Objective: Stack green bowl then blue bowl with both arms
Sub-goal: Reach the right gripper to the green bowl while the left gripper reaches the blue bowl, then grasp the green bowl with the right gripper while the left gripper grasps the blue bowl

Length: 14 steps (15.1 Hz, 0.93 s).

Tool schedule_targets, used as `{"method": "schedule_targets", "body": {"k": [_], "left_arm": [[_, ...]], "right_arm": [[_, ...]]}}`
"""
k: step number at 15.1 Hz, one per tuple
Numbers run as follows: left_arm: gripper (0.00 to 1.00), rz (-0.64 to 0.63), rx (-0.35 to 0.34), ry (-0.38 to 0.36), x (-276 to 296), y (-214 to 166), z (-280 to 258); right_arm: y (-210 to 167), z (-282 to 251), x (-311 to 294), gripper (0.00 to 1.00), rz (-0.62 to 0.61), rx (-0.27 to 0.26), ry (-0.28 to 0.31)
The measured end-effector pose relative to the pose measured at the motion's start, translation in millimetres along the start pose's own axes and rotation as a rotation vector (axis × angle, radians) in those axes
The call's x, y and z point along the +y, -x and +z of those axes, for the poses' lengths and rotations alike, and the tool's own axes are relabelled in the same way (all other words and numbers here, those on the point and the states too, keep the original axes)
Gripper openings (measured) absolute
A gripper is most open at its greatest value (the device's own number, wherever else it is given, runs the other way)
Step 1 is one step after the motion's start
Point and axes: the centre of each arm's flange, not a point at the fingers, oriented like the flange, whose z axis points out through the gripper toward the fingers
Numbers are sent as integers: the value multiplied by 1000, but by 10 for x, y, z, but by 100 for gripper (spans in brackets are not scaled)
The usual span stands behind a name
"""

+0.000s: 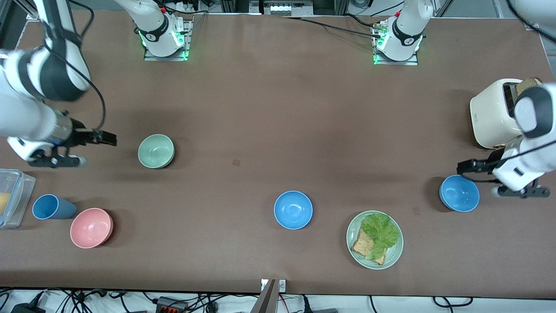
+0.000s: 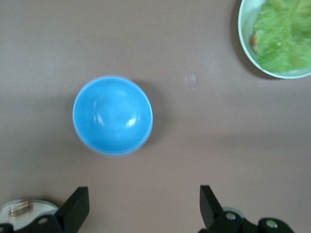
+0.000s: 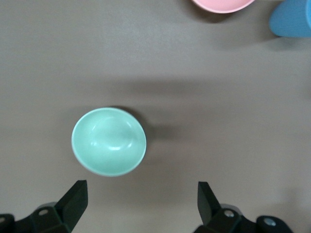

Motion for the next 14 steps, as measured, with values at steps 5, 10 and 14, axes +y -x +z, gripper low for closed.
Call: {"method": "schedule_targets", "body": {"k": [5,10,14], "left_arm": [[100,36,44,-23,-333,-253,581],[100,94,61,-33,-923,-198,860],[100,183,34,-27,-1030,-181,1158]], "right_arm": [[-133,1133,-32,100,-5,-56,3],[-150,1557,-42,100,-6,-99,4],[-147,1759,-47,94,-7,-131,5]]}}
